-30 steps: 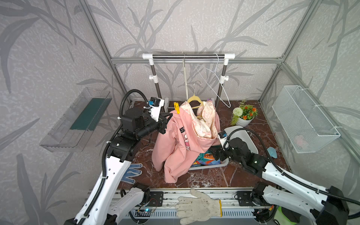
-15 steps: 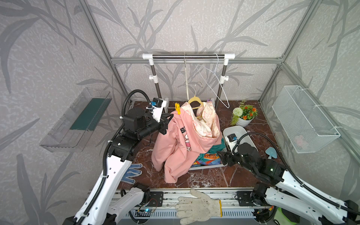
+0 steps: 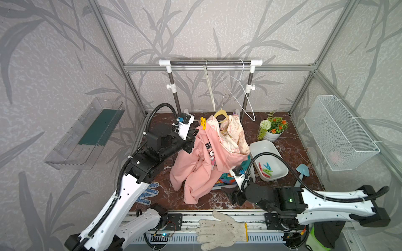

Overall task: Remove the clothespins securing jackets to the hanger
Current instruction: Adjust the jacket in the basket.

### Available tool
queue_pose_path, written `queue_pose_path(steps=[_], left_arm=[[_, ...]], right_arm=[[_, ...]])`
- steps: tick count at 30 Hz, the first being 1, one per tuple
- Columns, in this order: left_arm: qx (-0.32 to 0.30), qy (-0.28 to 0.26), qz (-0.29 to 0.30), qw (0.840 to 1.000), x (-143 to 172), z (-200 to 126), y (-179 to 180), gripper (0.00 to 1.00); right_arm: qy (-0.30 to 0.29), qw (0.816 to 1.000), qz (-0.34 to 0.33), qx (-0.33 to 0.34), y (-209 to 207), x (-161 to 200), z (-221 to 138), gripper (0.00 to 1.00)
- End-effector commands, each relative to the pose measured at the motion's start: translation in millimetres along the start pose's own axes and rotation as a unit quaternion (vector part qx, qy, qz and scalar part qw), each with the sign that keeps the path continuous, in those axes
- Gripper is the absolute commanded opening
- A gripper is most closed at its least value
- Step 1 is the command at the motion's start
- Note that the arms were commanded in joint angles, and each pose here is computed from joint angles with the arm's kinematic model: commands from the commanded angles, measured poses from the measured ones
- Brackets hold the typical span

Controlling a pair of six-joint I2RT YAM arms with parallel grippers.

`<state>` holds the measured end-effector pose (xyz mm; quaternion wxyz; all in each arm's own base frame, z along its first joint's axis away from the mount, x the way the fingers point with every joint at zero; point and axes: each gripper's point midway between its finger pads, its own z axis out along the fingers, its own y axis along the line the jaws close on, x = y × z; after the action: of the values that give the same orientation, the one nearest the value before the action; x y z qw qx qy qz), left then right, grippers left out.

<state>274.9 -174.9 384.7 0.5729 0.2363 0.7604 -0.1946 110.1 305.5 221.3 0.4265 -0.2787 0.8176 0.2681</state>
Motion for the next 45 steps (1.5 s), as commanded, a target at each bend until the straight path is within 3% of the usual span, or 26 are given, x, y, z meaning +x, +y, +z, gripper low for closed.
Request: queue_pose_path(steps=[1,4,9,18,21,23,26,27,29,31,33,37,42,45], left_arm=[[-0.042,-0.017,0.007,0.999,-7,-2,13,0.0],[-0.037,-0.021,0.003,0.999,-8,0,9,0.0],[-0.026,-0.024,0.003,0.999,-8,0,-1,0.0],[-0.012,-0.031,0.009,0.999,-16,-1,-18,0.0],[-0.01,-0.033,0.008,0.999,-17,-1,-22,0.0],[-0.003,-0.039,0.005,0.999,-20,-2,-26,0.0],[0.005,-0.047,0.001,0.999,-24,-4,-30,0.0],[0.008,-0.05,0.0,0.999,-26,-5,-31,0.0],[0.014,-0.055,-0.001,0.998,-28,-9,-33,0.0],[0.02,-0.061,0.0,0.998,-31,-14,-35,0.0],[0.026,-0.069,-0.003,0.997,-34,-20,-37,0.0],[0.05,-0.073,-0.016,0.996,-34,-27,-44,0.0],[0.066,-0.084,-0.038,0.994,-21,-31,-48,0.0],[0.07,-0.082,-0.048,0.993,-7,-31,-50,0.0]], right_arm=[[-0.027,0.996,0.056,-0.057,41,-25,9,0.84],[-0.002,0.996,0.052,-0.073,62,-16,31,0.88],[0.013,0.997,0.063,-0.033,65,-10,58,1.0],[0.075,0.987,0.142,-0.016,39,7,113,0.99],[0.083,0.988,0.133,-0.006,35,9,125,0.99],[0.102,0.986,0.135,0.006,29,16,135,0.85],[0.119,0.979,0.164,0.032,10,29,148,0.4],[0.12,0.978,0.169,0.034,6,30,150,0.31],[0.113,0.977,0.176,0.043,-3,27,150,0.15],[0.098,0.979,0.167,0.058,-10,19,144,0.07],[0.082,0.981,0.154,0.082,-21,8,137,0.0],[0.07,0.978,0.137,0.144,-55,3,134,0.0],[0.09,0.967,0.115,0.21,-85,29,148,0.04],[0.105,0.967,0.114,0.202,-83,43,165,0.06]])
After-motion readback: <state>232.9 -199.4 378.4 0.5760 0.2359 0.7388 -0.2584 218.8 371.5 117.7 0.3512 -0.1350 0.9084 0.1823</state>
